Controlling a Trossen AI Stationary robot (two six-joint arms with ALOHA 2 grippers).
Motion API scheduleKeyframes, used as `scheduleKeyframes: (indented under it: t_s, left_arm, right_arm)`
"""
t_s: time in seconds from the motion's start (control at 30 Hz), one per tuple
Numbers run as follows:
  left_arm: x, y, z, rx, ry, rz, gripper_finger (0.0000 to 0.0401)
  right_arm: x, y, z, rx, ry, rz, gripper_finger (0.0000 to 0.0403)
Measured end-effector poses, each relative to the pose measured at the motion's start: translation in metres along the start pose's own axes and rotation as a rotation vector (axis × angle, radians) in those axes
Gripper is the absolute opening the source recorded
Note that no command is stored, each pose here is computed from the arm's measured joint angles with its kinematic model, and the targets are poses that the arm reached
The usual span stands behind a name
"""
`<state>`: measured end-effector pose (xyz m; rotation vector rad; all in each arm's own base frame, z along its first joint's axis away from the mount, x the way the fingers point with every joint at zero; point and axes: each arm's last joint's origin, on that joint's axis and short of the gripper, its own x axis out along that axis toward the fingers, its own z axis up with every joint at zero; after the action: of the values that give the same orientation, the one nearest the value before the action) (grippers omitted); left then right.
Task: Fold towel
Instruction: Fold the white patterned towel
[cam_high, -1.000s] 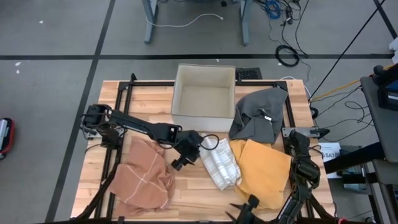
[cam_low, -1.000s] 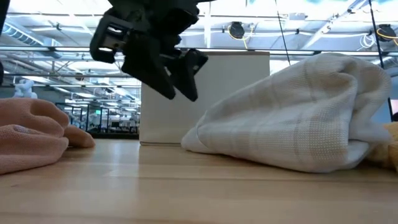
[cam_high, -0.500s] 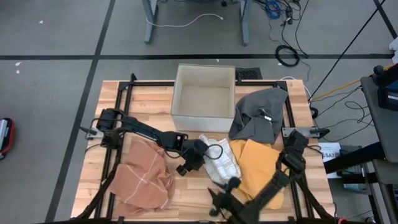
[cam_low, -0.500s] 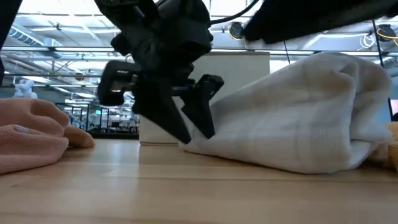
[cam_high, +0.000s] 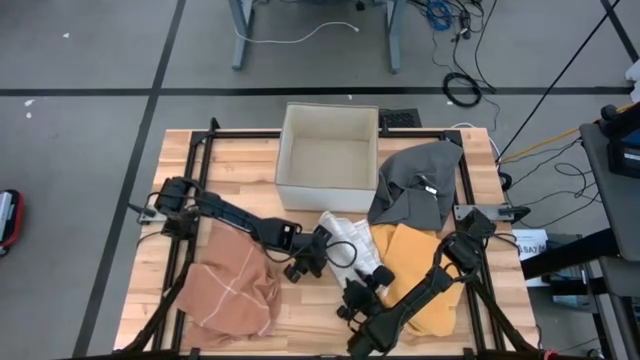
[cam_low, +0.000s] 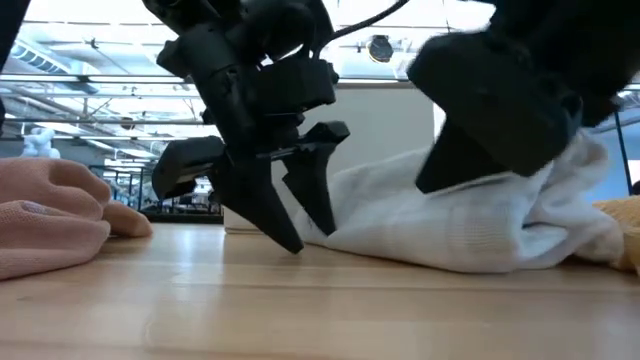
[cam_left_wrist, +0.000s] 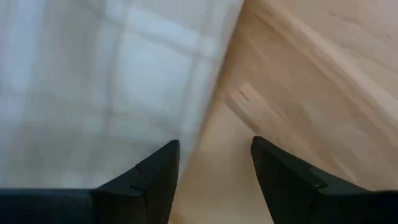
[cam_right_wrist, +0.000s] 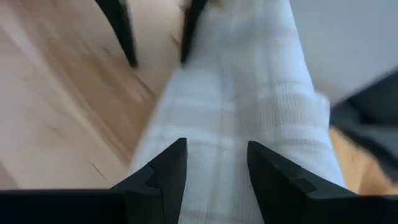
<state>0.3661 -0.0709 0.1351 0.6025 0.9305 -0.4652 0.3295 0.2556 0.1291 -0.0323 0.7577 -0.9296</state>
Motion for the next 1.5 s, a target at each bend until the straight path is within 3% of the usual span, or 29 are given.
scheduleKeyframes:
  t_s: [0.13,0.27,0.63,0.8,1.07,1.27,1.5]
  left_arm:
    - [-0.002,0.002,-0.007,-0.052,0.047,-0.034,0.0211]
    - [-0.002,0.000,-0.011,-0.070,0.090,-0.057,0.0211]
    - [-0.025,-0.013,-0.009,-0.032,0.216,0.020,0.0211]
    - [-0.050,-0.025,0.010,-0.001,0.145,0.065,0.0211]
    - [-0.059,-0.058,0.029,0.120,0.089,0.051,0.0211]
    - [-0.064,-0.064,0.016,0.089,0.325,0.216,0.0211]
    - [-0.074,-0.075,0.005,-0.008,0.445,0.209,0.0211]
  right_arm:
    - [0.011,-0.001,-0.020,0.068,0.085,-0.007,0.0155]
    - [0.015,0.003,-0.033,0.134,0.062,0.055,0.0155]
    - [-0.003,0.016,-0.036,0.163,0.024,0.161,0.0155]
    - [-0.005,0.023,-0.034,0.145,0.013,0.219,0.0155]
    - [-0.009,0.039,-0.030,0.090,-0.025,0.338,0.0155]
    - [-0.010,0.037,-0.031,0.094,-0.004,0.330,0.0155]
    - [-0.013,0.032,-0.026,0.071,-0.033,0.308,0.0155]
